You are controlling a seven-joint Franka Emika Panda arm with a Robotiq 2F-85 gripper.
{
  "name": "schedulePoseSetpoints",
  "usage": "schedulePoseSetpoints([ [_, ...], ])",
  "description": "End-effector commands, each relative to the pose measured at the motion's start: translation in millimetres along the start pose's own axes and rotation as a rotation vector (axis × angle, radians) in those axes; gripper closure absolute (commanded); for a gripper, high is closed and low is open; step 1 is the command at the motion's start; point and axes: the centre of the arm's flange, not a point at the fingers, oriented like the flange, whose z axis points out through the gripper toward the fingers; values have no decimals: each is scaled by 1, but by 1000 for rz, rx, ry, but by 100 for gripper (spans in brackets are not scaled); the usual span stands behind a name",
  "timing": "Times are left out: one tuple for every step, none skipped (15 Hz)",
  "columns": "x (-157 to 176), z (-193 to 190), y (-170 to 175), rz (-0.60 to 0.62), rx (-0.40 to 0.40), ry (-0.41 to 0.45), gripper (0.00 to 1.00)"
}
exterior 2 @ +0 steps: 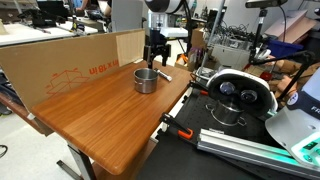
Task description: Put the marker into the silver pot
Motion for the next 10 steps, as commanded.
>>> schedulePoseSetpoints([
  [8,7,3,3,21,-36,0],
  [8,8,4,7,18,-42,0],
  [8,9,6,8,19,-46,0],
  [8,10,7,12,18,-51,0],
  [8,11,8,17,16,-55,0],
  [8,12,9,20,14,-59,0],
  [8,14,11,23,12,-64,0],
  [8,15,12,26,7,-68,0],
  [7,16,14,32,5,-70,0],
  [8,17,15,35,6,-73,0],
])
